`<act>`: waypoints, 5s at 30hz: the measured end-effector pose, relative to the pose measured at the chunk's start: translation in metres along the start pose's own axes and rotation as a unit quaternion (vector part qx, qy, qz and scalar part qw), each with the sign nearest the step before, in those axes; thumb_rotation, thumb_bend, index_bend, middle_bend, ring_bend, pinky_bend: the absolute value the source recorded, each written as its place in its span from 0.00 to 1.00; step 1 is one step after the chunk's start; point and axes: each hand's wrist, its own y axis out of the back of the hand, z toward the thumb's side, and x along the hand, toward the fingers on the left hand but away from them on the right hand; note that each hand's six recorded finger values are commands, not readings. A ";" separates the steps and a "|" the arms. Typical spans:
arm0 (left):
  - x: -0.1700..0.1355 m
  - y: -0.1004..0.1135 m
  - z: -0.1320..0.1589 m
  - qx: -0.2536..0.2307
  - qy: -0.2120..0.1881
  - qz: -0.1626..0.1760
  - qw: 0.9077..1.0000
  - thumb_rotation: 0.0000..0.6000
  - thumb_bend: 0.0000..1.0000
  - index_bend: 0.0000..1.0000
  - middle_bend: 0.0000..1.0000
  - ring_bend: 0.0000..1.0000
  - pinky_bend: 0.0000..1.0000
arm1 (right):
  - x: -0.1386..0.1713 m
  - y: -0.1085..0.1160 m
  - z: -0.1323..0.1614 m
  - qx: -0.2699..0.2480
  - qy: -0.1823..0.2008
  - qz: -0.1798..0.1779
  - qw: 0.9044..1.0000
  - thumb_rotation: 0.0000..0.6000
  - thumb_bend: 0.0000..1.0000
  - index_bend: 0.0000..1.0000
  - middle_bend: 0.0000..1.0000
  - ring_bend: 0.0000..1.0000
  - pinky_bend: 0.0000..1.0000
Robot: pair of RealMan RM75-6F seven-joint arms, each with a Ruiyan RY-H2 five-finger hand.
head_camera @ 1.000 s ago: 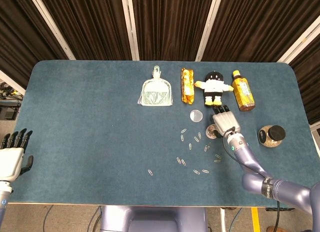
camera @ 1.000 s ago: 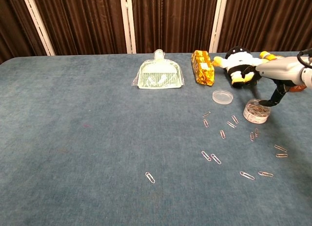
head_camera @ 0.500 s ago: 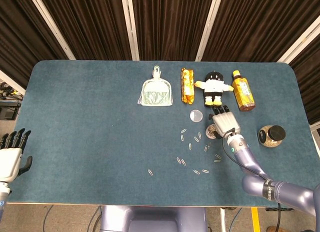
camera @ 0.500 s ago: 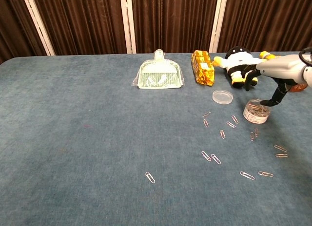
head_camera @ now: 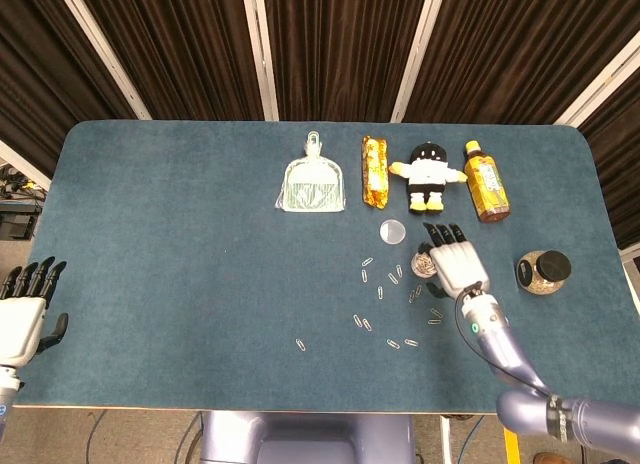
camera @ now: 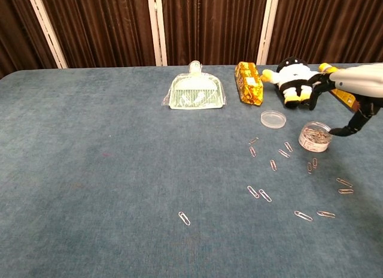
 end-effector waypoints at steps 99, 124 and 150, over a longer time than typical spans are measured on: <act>-0.018 0.002 0.020 0.007 -0.058 0.012 0.998 1.00 0.50 0.00 0.00 0.00 0.00 | 0.056 -0.119 0.037 -0.040 0.038 0.083 0.995 1.00 0.43 0.57 0.00 0.00 0.00; -0.018 0.003 0.019 0.004 -0.058 0.014 0.998 1.00 0.50 0.00 0.00 0.00 0.00 | 0.059 -0.106 0.028 -0.045 0.028 0.067 0.996 1.00 0.43 0.59 0.00 0.00 0.00; -0.009 -0.004 0.017 0.020 -0.029 0.002 0.999 1.00 0.50 0.00 0.00 0.00 0.00 | 0.016 -0.047 0.003 -0.016 0.018 0.032 0.999 1.00 0.43 0.58 0.00 0.00 0.00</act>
